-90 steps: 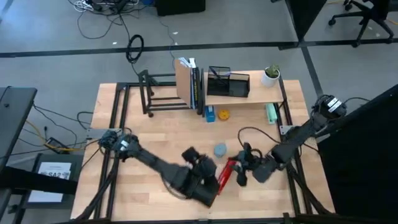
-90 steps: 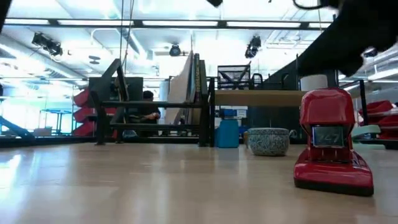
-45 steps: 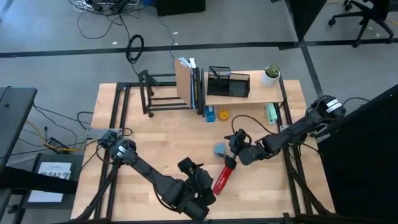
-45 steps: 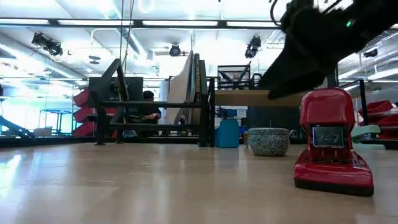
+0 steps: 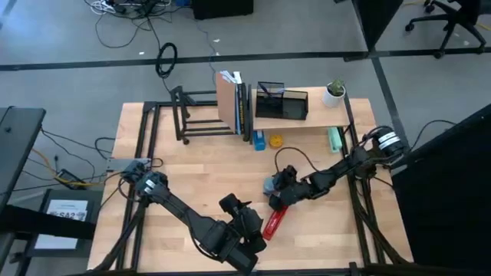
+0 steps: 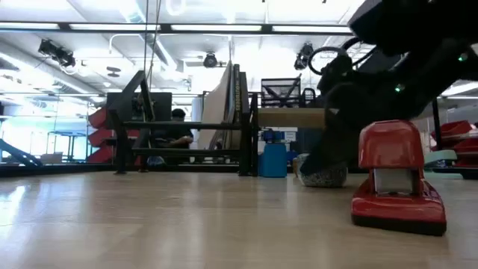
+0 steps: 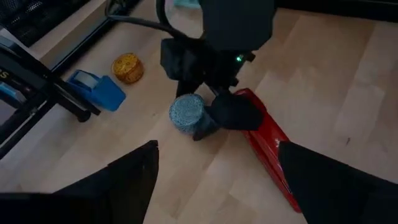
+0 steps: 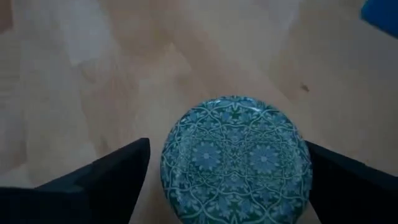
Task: Stock shelves
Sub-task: Put the blue scented candle under the shelf
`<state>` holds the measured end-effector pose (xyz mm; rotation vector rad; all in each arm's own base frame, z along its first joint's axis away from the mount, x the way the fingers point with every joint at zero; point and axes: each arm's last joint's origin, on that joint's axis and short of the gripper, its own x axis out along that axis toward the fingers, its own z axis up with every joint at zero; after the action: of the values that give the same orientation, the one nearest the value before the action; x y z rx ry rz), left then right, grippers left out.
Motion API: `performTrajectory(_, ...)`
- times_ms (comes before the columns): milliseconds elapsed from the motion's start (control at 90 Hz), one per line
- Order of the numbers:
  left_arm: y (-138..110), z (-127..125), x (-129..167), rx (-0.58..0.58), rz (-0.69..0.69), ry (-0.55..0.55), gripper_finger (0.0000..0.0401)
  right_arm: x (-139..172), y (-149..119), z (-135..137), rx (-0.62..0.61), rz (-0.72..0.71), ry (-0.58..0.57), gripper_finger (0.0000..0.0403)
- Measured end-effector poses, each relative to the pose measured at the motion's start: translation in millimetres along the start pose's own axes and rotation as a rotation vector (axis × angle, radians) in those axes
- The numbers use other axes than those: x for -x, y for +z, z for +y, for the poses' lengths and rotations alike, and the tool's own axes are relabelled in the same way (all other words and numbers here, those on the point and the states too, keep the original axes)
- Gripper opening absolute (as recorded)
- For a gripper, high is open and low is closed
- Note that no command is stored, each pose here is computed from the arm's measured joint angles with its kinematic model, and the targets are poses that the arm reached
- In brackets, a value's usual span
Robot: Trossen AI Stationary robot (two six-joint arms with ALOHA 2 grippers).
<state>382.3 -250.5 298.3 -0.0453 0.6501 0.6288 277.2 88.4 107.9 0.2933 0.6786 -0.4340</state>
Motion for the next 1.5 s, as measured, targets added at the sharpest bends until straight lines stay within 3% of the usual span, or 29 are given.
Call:
performTrajectory(189,0.1,-0.1,0.0,0.001,0.0,-0.001,0.0307,-1.9,1.0,-11.3,-0.057,0.041,-0.07,0.026)
performTrajectory(511,-2.6,-2.8,4.6,-0.001,-0.004,-0.015,0.0307,46.3,8.6,-51.7,-0.086,0.141,-0.301,0.0259)
performTrajectory(722,-4.2,-5.3,8.3,0.004,-0.009,-0.03,0.0307,64.3,-12.5,-101.4,-0.271,0.108,-0.346,0.0259)
performTrajectory(922,-3.7,-5.1,8.1,0.004,-0.018,-0.024,0.0307,50.1,-18.0,-127.2,-0.442,-0.005,-0.346,0.0259)
performTrajectory(1333,-0.8,-3.8,4.7,-0.014,-0.03,-0.012,0.0307,3.4,12.0,-143.1,-0.46,-0.054,-0.471,0.0259)
performTrajectory(1500,-0.8,-3.9,4.7,-0.012,-0.03,-0.013,0.0307,-9.2,22.8,-145.3,-0.461,-0.036,-0.501,0.0306)
